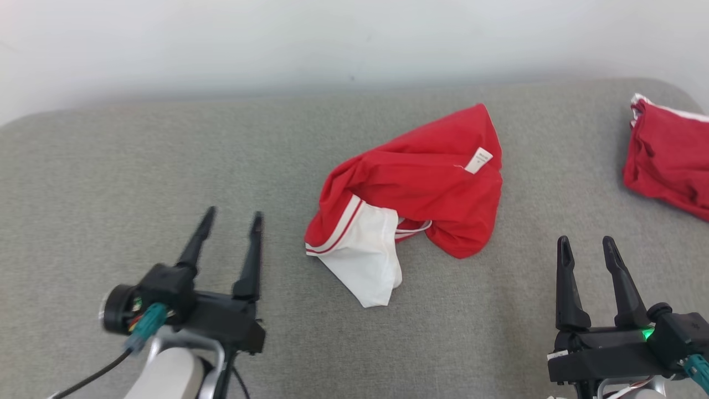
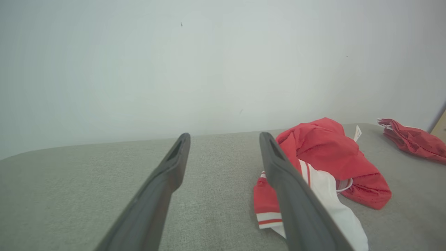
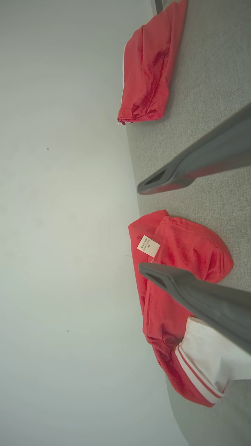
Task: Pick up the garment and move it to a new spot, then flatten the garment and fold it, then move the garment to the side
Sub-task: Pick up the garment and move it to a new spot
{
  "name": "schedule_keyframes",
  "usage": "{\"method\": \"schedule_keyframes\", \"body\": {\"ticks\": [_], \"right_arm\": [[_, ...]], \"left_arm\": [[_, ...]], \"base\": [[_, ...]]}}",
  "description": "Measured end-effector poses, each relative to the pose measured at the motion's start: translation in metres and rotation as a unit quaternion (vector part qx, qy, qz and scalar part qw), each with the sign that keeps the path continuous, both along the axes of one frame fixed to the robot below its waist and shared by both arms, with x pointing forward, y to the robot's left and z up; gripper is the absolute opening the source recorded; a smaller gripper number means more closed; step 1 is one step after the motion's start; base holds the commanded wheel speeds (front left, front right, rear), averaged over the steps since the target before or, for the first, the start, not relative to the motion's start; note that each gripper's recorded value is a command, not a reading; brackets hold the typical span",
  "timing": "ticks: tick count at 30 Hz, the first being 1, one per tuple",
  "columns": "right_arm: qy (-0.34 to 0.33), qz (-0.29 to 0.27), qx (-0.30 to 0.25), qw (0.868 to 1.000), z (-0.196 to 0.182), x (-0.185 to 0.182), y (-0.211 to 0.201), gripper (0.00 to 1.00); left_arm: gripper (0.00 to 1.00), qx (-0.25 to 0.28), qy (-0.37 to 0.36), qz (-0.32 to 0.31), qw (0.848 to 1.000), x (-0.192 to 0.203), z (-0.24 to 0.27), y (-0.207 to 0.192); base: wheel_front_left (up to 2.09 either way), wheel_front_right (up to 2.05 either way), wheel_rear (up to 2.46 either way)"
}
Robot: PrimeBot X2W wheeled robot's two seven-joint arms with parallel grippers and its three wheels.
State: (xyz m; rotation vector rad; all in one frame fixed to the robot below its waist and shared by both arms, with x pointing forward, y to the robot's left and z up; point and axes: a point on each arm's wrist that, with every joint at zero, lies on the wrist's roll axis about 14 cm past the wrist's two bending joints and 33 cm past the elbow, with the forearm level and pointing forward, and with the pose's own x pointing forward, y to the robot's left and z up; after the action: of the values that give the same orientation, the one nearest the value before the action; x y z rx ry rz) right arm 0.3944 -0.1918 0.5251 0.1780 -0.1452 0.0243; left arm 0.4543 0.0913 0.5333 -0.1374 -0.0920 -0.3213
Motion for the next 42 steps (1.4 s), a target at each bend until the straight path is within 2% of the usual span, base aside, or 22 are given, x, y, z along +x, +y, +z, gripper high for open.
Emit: {"method": "schedule_keyframes", "body": {"ticks": [5, 10, 22, 29, 42], "right_arm": [[-0.01, 0.011, 0.001, 1.0, 0.009, -0.004, 0.007, 1.0], [-0.018, 0.012, 0.001, 1.0, 0.014, -0.009, 0.008, 1.0], [-0.011, 0.01, 0.006, 1.0, 0.009, -0.017, 0.006, 1.0], [-0.001, 0.008, 0.006, 1.0, 0.003, -0.019, 0.005, 1.0], [0.027, 0.006, 0.008, 1.0, -0.016, -0.027, 0.005, 1.0]], "left_arm": [[1.0, 0.023, -0.027, 0.047, 0.998, -0.017, 0.012, 0.037], [1.0, 0.016, -0.037, 0.086, 0.996, -0.034, 0.019, 0.065], [1.0, 0.013, -0.013, 0.148, 0.989, -0.067, 0.0, 0.116], [1.0, 0.017, 0.007, 0.168, 0.986, -0.079, -0.016, 0.132], [1.0, 0.016, 0.025, 0.163, 0.986, -0.083, -0.031, 0.125]], "base": [[0.0, 0.0, 0.0], [0.0, 0.0, 0.0], [0.0, 0.0, 0.0], [0.0, 0.0, 0.0], [0.0, 0.0, 0.0]]}}
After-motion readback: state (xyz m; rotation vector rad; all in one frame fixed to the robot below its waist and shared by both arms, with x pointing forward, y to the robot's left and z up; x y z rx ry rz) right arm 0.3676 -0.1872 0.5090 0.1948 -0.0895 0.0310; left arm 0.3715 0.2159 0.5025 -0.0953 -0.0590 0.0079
